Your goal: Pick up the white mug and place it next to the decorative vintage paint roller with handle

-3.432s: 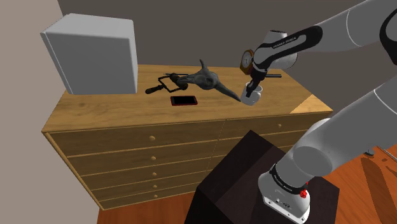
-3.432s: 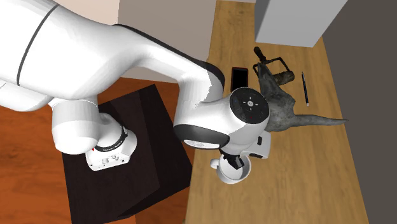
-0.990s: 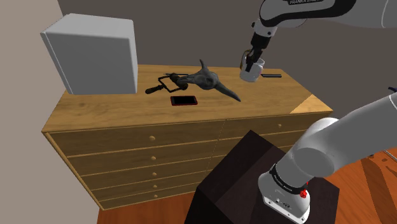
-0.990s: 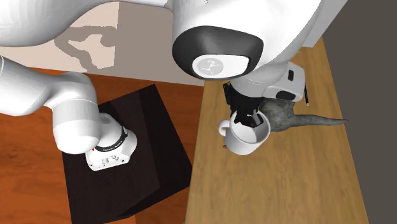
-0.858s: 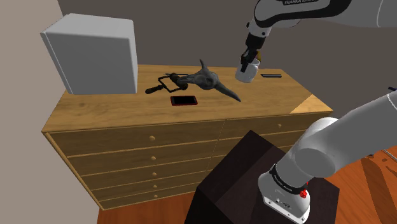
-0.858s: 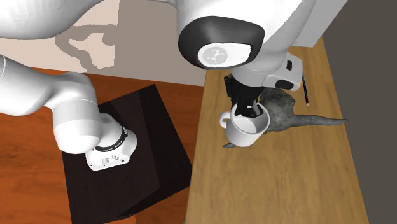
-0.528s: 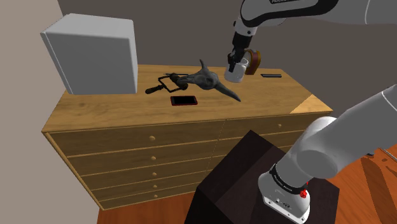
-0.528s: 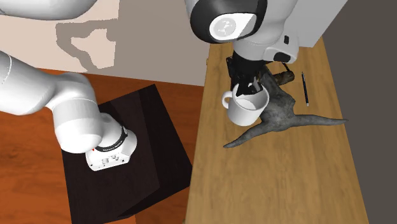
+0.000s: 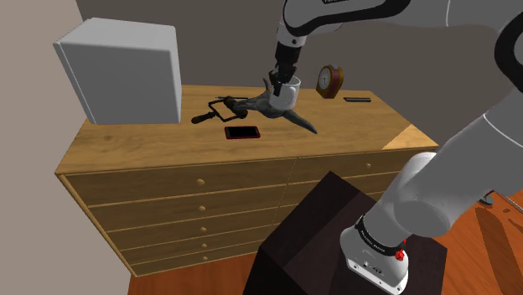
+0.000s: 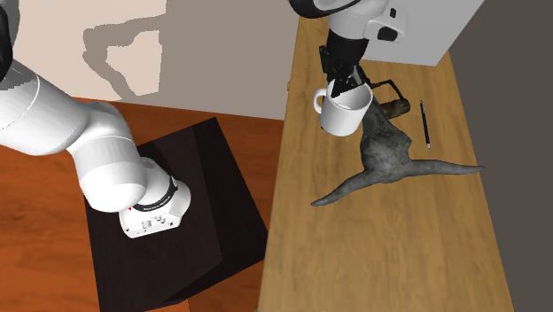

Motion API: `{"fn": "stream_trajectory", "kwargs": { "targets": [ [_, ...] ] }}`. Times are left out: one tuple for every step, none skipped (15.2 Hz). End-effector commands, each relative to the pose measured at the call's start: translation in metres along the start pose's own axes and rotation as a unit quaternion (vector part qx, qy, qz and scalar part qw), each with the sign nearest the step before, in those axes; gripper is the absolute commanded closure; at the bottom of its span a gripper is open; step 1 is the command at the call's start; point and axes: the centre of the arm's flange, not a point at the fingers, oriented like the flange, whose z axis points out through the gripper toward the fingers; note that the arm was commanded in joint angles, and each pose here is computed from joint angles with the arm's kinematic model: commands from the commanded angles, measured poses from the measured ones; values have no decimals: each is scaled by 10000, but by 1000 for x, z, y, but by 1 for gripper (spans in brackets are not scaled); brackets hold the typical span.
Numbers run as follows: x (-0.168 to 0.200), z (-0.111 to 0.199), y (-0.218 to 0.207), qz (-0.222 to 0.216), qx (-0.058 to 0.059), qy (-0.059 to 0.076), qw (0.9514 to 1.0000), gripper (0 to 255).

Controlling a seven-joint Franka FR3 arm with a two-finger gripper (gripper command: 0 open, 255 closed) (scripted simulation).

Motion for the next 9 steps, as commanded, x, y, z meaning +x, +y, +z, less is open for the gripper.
{"fn": "stream_trajectory", "kwargs": {
  "targets": [
    [17, 1, -19, 5, 1, 1, 10000, 255],
    [25, 2, -30, 5, 1, 1, 10000, 255],
    [33, 3, -40, 5, 1, 1, 10000, 255],
    [41, 4, -50, 5, 1, 1, 10000, 255],
    [49, 5, -61, 5, 1, 1, 10000, 255],
    [57, 6, -71, 5, 1, 1, 10000, 255],
    [65, 7, -81, 5, 1, 1, 10000, 255],
    [74, 8, -92, 5, 1, 1, 10000, 255],
    [82, 9, -102, 5, 1, 1, 10000, 255]
  ]
}}
